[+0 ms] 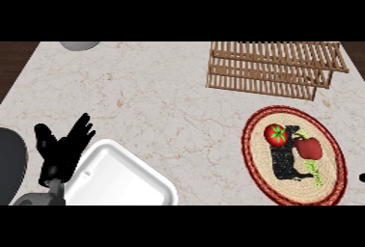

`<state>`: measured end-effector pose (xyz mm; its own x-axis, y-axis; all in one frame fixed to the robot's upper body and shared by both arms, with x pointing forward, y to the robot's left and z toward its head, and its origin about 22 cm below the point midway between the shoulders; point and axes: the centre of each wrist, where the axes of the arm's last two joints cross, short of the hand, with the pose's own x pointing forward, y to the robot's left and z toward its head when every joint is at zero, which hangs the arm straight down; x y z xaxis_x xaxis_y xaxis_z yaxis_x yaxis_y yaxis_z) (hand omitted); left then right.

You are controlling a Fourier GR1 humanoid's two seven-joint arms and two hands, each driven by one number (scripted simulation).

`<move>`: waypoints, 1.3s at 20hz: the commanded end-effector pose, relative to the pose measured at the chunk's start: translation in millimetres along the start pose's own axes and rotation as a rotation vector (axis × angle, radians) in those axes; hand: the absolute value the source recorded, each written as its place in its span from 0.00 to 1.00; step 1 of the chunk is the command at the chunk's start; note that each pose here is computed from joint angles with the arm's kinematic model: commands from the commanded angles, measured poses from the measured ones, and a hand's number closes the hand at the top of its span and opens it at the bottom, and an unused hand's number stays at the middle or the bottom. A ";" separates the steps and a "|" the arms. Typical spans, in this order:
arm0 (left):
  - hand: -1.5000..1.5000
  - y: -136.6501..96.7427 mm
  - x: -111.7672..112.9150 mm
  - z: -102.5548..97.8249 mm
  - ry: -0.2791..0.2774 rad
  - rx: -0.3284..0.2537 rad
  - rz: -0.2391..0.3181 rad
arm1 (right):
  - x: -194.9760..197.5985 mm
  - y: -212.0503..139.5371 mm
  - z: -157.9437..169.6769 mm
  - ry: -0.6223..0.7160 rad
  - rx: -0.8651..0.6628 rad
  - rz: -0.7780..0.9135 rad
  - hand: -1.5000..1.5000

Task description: Pick the bell pepper from the placemat and place it in the tiered shelf

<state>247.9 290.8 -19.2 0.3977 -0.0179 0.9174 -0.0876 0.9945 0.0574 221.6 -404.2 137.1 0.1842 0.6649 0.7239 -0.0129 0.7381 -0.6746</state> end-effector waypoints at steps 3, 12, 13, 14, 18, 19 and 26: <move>0.50 16.8 6.3 0.9 0.058 -0.019 -0.008 | 21.1 29.0 -13.3 0.088 0.072 0.115 0.00; 0.50 -0.2 -21.3 4.2 0.046 -0.012 0.005 | 0.9 54.8 -5.0 0.181 0.031 0.145 0.00; 0.50 0.4 -12.2 -2.5 0.047 -0.008 0.014 | 9.7 61.1 -17.6 0.187 0.033 0.179 0.00; 0.50 19.6 9.0 -8.2 0.046 -0.009 -0.014 | 1.3 41.8 -5.1 0.196 0.021 0.168 0.00; 0.50 -10.0 -15.8 1.9 0.049 -0.019 0.008 | 8.3 74.8 -8.5 0.195 0.017 0.203 0.00; 0.50 1.1 4.1 -4.2 0.051 -0.015 0.014 | 17.3 75.3 -9.3 0.181 0.016 0.193 0.00; 0.50 16.7 -10.0 -1.0 0.061 -0.005 0.001 | 20.8 107.1 -14.8 0.202 0.002 0.211 0.00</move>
<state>249.6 297.1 -17.8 0.3981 -0.0126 0.9173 -0.0860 0.9950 0.0509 236.3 -334.4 80.8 0.3643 0.7610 0.5368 -0.0767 0.5990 -0.7971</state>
